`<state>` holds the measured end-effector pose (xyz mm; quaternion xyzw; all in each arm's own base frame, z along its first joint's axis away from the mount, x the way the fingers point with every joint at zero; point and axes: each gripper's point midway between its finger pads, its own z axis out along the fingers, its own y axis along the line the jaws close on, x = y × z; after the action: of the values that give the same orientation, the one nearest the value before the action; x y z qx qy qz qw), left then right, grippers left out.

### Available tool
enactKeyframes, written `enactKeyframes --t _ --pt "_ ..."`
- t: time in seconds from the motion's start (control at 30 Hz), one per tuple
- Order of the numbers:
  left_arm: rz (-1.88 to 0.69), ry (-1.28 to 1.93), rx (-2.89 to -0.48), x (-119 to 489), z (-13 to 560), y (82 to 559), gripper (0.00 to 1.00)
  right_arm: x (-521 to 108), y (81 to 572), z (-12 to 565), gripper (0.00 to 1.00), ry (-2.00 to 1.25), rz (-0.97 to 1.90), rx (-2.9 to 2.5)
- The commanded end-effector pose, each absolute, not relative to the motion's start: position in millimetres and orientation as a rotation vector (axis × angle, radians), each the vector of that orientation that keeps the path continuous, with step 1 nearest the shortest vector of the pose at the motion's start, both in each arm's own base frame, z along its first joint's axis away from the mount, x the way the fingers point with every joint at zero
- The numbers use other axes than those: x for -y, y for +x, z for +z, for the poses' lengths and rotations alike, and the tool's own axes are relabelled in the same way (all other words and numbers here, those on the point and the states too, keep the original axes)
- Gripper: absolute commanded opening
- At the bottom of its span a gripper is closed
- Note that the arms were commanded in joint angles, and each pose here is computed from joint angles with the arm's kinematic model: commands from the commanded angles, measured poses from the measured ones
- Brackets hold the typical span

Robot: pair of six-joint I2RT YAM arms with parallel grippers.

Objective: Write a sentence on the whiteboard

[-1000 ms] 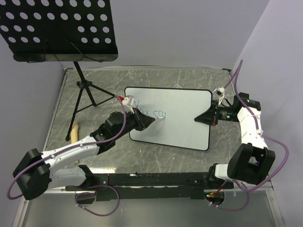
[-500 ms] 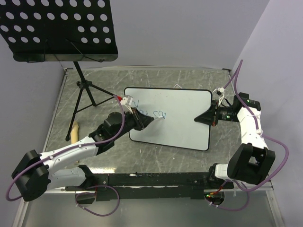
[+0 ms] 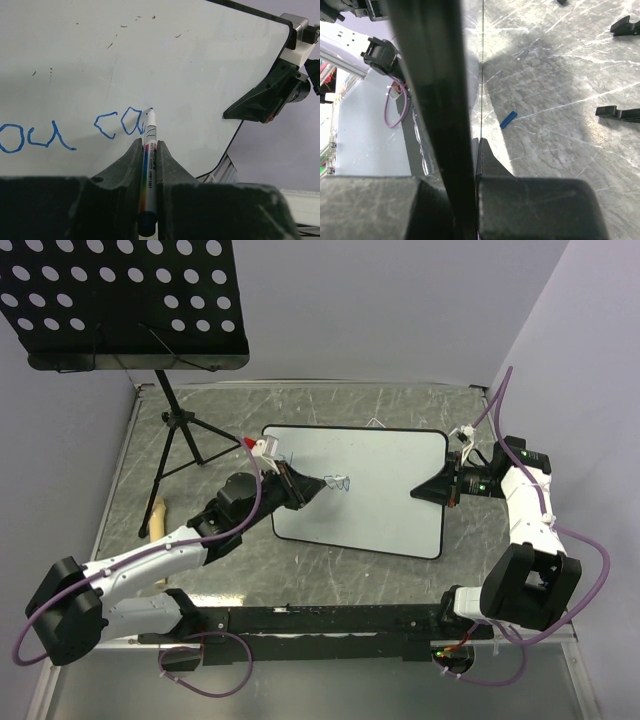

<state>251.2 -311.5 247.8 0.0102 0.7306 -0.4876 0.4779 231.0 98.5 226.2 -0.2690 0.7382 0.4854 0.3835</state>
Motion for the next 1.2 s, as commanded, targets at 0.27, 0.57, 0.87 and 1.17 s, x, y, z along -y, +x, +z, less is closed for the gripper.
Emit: enactKeyframes --t 0.27,0.57,0.87,1.17 --pt "-1.215 0.022 -1.738 318 267 258 0.01 -111 236 284 0.00 -0.680 1.334 -1.588" --pt "-1.241 0.038 -1.738 326 269 260 0.01 -111 235 284 0.00 -0.678 1.336 -1.587" --pt "-1.241 0.049 -1.770 331 260 261 0.01 -110 236 284 0.00 -0.675 1.334 -1.588" --pt "-1.237 0.049 -1.834 326 239 252 0.01 -110 236 285 0.00 -0.673 1.333 -1.587"
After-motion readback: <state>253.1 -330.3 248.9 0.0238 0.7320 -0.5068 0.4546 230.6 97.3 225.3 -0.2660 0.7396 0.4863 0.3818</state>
